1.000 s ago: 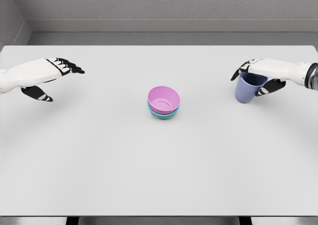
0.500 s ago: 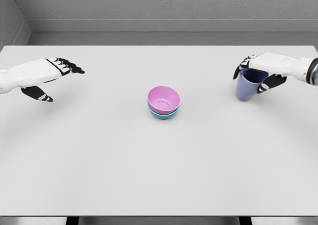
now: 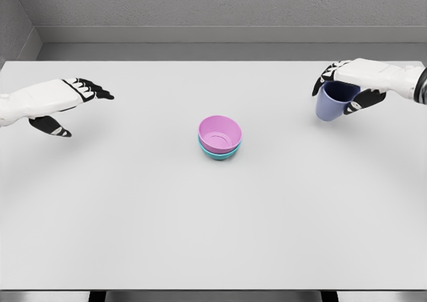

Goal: Stacking bowl and cup with both arms

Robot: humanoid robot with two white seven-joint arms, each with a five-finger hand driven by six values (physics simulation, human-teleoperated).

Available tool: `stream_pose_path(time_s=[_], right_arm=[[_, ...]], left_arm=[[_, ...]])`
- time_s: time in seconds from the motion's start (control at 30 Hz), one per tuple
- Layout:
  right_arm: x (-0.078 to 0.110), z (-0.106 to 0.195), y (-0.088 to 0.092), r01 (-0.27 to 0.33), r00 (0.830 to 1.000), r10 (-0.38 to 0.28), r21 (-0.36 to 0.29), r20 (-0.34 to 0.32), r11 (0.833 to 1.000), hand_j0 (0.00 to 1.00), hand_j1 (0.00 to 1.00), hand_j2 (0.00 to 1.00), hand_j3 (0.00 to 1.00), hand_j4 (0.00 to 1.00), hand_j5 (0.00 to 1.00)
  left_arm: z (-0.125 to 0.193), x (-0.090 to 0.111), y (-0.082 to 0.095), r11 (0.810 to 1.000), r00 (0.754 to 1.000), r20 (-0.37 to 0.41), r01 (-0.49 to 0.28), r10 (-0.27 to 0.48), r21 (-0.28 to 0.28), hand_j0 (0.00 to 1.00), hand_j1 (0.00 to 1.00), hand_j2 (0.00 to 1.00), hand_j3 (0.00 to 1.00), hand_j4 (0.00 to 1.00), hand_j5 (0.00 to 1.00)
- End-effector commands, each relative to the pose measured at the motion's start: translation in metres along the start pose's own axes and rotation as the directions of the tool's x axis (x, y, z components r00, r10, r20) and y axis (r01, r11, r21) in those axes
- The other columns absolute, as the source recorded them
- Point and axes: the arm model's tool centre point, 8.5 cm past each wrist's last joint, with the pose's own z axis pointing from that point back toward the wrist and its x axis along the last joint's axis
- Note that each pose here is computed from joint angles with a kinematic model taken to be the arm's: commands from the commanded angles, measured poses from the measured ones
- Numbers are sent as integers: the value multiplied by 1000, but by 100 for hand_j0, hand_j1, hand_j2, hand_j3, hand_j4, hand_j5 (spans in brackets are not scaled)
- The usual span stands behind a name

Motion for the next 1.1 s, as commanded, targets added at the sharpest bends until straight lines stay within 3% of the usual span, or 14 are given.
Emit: stream_pose_path(time_s=[0.0, 0.33, 0.63, 1.07], right_arm=[[1, 1, -3, -4, 1000, 4, -8, 11, 1000, 62, 62, 62, 62, 62, 62], [39, -4, -16, -106, 983, 111, -39, 148, 994, 64, 64, 64, 64, 64, 64], [54, -3, -27, -135, 973, 147, -75, 180, 988, 64, 64, 64, 64, 64, 64], [94, -4, -37, -190, 937, 216, -119, 275, 975, 64, 64, 64, 64, 64, 64]], left_arm=[[1, 0, 0, 1000, 1000, -1, -5, 5, 3, 100, 100, 100, 100, 100, 100], [0, 0, 0, 1000, 1000, 0, -3, 3, 2, 100, 100, 100, 100, 100, 100], [0, 0, 0, 1000, 1000, -1, -2, 2, 1, 100, 100, 100, 100, 100, 100], [0, 0, 0, 1000, 1000, -1, -2, 2, 1, 100, 100, 100, 100, 100, 100]])
